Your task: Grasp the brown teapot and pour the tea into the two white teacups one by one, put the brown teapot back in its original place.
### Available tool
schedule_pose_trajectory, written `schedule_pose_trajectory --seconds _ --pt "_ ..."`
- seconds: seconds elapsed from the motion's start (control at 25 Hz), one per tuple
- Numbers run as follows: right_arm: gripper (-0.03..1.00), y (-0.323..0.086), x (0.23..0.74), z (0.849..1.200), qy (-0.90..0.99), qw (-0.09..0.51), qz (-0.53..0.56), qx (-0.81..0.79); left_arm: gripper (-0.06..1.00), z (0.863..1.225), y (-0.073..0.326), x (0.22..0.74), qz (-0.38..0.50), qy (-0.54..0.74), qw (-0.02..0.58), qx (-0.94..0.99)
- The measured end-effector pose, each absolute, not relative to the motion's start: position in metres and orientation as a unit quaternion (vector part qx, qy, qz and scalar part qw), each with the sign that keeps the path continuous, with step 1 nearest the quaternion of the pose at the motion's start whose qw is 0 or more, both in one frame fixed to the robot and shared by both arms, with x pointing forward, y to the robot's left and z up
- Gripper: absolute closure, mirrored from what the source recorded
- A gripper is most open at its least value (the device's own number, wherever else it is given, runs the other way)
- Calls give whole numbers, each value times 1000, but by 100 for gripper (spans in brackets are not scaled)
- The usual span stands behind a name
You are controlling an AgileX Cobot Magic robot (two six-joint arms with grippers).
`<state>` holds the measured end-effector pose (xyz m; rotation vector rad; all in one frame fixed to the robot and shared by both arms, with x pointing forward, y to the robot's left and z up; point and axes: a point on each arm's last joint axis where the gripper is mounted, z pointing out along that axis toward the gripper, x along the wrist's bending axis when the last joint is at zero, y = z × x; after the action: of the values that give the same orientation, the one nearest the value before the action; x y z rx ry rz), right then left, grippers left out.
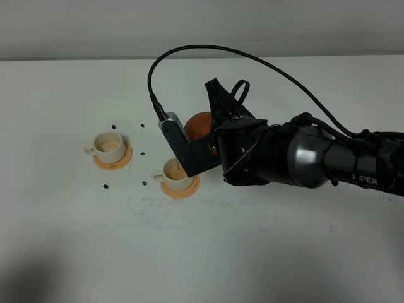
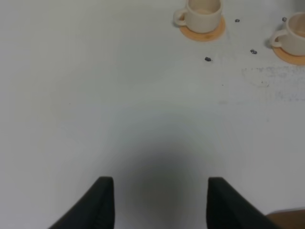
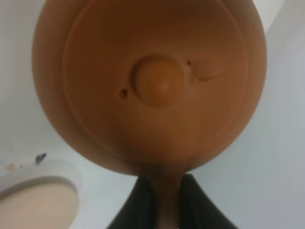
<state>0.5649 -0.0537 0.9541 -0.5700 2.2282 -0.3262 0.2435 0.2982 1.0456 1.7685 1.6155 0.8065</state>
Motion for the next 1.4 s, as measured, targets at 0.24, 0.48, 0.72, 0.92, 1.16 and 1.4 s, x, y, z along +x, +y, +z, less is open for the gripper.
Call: schedule_pose_trajectory --seconds 0.24,0.48,0.72,0.92,1.16,1.4 --pt "85 -53 565 954 879 400 -128 -228 48 1046 298 244 304 609 302 667" --pt "85 -52 564 954 877 401 -127 -231 48 1046 298 244 304 609 302 667" --pt "85 -51 563 954 877 401 -126 -233 48 1046 298 244 304 609 302 667" --pt "85 -44 558 954 874 403 -123 -242 48 1046 298 244 304 609 302 667" --pt "85 -39 554 955 872 404 -119 -250 48 1046 298 244 304 610 303 666" --pt "85 -39 556 957 859 416 -134 -267 48 1046 298 244 304 610 303 666"
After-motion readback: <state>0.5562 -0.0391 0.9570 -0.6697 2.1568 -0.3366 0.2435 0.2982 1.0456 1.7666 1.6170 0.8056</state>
